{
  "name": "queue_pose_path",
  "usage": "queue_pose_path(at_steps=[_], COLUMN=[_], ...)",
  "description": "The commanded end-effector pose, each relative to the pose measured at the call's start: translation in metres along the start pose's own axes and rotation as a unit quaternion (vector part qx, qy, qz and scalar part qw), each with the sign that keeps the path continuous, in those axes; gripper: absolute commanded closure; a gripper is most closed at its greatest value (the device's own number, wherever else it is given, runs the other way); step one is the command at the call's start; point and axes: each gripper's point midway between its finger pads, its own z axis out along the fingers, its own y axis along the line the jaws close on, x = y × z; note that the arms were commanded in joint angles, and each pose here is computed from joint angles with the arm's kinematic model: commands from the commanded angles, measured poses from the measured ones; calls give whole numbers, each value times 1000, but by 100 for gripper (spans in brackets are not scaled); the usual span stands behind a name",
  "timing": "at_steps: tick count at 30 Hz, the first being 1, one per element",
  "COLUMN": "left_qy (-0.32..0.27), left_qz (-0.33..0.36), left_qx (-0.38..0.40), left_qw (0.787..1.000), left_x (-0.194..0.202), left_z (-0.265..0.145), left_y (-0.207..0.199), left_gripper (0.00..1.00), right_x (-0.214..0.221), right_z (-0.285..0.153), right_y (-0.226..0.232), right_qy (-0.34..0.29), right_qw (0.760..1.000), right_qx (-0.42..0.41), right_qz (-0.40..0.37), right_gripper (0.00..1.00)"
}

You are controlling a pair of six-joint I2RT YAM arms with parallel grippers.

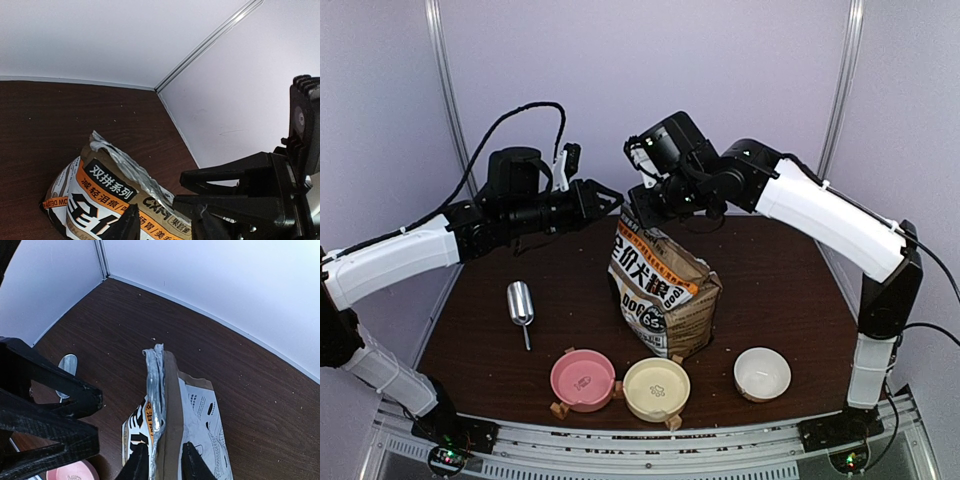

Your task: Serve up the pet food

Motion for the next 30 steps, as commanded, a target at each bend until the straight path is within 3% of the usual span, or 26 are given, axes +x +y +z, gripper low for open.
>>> queue_pose_path(at_steps=[1, 30], left_qy=[-16, -12], left_qz=[0, -5], left_qx=[20, 19], left_qw=[1000, 1000], left_x=[-8, -5], left_z=[0, 3], left_y=[-5, -3], left_gripper=[62, 62], right_x=[2, 7], right_z=[3, 16], right_y=[-7, -7], right_qy=[6, 20], right_qw=[999, 998], right_qx=[31, 51], right_qz=[-12, -31], right_gripper=[77, 82])
